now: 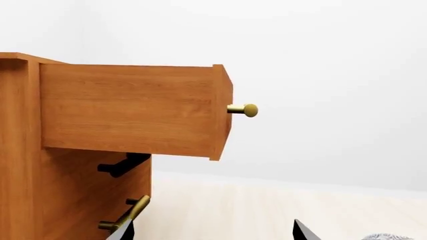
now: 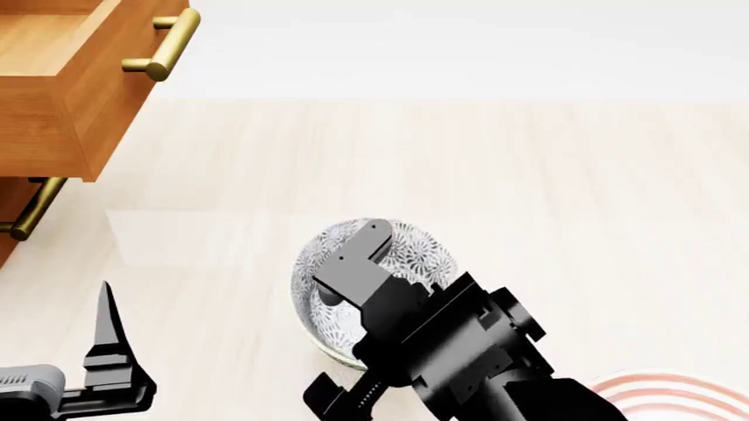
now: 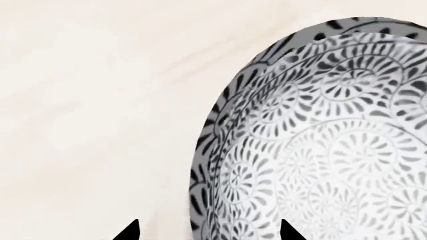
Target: Put the bowl on the plate.
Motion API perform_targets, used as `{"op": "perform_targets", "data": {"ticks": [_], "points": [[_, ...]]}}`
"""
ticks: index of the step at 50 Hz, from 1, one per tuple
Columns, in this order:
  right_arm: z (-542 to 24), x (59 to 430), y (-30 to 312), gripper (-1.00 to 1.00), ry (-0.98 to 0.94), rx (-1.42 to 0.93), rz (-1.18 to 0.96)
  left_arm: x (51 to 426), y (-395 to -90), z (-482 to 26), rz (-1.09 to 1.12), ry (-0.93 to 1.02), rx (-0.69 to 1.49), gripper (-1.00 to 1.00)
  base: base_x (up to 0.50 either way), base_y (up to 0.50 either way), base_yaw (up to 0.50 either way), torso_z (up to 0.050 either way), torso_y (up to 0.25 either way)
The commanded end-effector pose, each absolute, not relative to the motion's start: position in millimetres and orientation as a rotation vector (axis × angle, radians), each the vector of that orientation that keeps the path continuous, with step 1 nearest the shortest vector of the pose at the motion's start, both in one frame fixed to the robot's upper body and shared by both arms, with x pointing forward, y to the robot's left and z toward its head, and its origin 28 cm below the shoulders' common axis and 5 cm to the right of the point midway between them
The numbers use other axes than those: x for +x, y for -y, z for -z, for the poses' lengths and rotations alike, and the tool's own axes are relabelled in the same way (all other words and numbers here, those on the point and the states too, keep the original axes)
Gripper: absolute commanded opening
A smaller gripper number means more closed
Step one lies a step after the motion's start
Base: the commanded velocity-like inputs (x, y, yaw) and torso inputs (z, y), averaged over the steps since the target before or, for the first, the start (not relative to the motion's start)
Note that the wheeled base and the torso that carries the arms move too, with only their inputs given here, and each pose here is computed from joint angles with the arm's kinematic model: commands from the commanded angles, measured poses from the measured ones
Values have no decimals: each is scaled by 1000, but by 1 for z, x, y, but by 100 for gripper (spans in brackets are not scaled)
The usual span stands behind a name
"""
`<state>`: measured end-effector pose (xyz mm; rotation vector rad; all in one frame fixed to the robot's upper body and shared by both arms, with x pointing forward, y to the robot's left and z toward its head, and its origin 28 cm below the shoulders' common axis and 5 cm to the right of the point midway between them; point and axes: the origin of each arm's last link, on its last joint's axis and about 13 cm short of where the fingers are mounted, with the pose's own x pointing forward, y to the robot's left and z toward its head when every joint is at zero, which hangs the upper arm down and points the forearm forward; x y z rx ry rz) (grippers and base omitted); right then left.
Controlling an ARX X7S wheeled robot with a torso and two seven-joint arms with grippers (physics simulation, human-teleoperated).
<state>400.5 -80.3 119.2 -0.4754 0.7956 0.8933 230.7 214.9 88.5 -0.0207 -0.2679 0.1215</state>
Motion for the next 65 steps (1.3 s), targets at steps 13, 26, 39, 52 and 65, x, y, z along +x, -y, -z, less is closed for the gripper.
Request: {"op": "perform_targets", "data": {"ticks": [13, 26, 39, 52, 65], "points": [[-120, 403, 78, -100, -766, -518, -891, 231, -217, -90, -107, 257, -40, 100, 0, 0, 0, 0, 0], [-128, 408, 76, -100, -652, -679, -779, 229, -218, -91, -107, 263, -40, 100, 0, 0, 0, 0, 0], [-184, 374, 87, -100, -319, -944, -523, 228, -215, -92, -94, 266, -40, 100, 0, 0, 0, 0, 0], [-211, 340, 99, -100, -177, -973, -437, 227, -213, -93, -86, 269, -37, 100, 0, 0, 0, 0, 0], [-249, 326, 119, -100, -158, -960, -350, 226, -212, -95, -80, 271, -34, 100, 0, 0, 0, 0, 0]]}}
